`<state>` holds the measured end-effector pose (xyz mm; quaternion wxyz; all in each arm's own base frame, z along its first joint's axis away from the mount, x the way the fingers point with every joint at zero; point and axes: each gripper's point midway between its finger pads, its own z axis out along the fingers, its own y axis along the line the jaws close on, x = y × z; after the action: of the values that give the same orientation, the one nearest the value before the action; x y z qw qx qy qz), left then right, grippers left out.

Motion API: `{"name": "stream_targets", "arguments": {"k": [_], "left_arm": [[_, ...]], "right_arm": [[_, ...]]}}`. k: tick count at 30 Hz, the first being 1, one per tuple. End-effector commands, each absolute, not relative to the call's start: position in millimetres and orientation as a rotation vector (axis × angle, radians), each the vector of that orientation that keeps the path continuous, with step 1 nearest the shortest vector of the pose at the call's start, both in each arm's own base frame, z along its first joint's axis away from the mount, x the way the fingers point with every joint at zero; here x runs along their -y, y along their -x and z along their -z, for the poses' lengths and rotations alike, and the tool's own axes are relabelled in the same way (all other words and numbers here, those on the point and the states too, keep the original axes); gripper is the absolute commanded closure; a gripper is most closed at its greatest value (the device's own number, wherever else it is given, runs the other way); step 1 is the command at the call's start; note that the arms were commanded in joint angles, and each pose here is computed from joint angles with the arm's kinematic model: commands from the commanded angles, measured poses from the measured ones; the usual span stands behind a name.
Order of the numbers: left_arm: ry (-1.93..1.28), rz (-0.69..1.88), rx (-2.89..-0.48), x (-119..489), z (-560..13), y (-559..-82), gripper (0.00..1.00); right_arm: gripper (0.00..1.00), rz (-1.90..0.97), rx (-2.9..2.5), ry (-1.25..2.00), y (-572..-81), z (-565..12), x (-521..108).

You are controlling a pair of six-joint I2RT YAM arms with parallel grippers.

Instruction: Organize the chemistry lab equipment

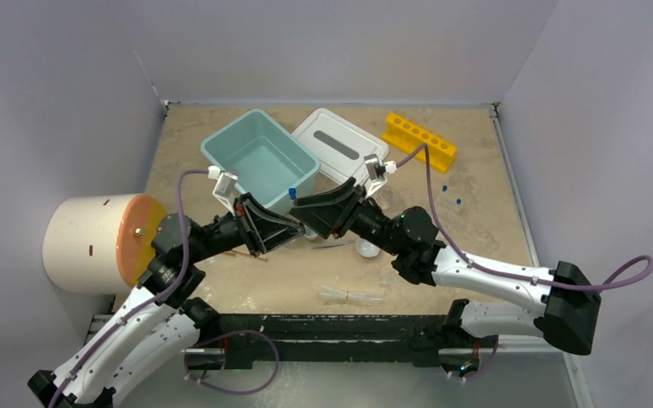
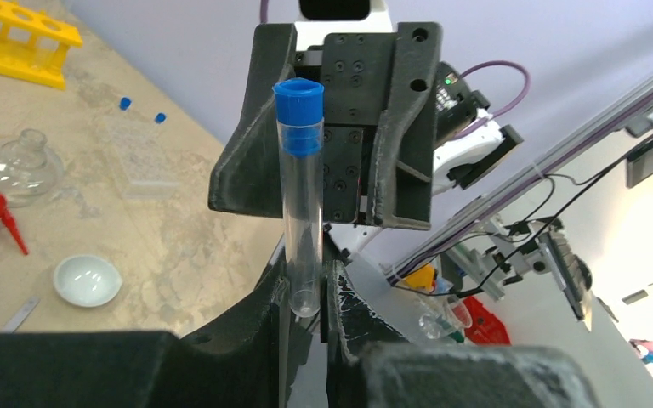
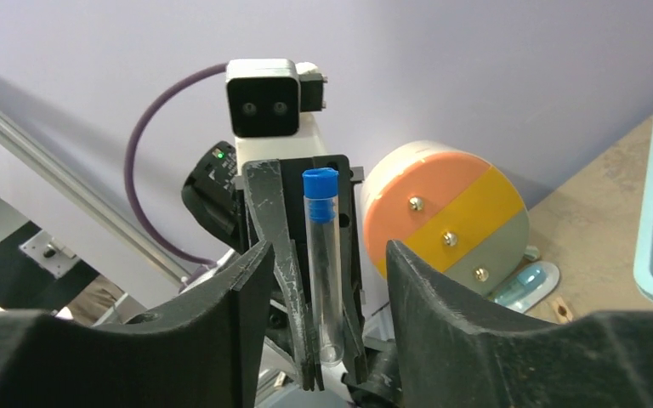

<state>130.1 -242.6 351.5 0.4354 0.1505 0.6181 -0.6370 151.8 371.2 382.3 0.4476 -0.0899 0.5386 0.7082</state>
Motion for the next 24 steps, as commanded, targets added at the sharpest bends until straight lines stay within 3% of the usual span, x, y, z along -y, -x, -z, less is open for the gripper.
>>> {"name": "stream_targets", "arguments": {"k": [1,11,24], "left_arm": [[-0.459,1.478,-1.507,236,-366,-128,1.00],[-0.712,1.337,-1.595,225,-341,-103,1.00],[-0.834,1.332,-1.601,220,-332,-85,1.00]], "right_arm": [[0.44,-1.694,-1.308,0.264,-148,-396,-363],[0.35,-1.591,-1.408,0.480,-132,-392,-364],[0.40,-1.601,-1.415,0.634,-117,-410,-371]]}}
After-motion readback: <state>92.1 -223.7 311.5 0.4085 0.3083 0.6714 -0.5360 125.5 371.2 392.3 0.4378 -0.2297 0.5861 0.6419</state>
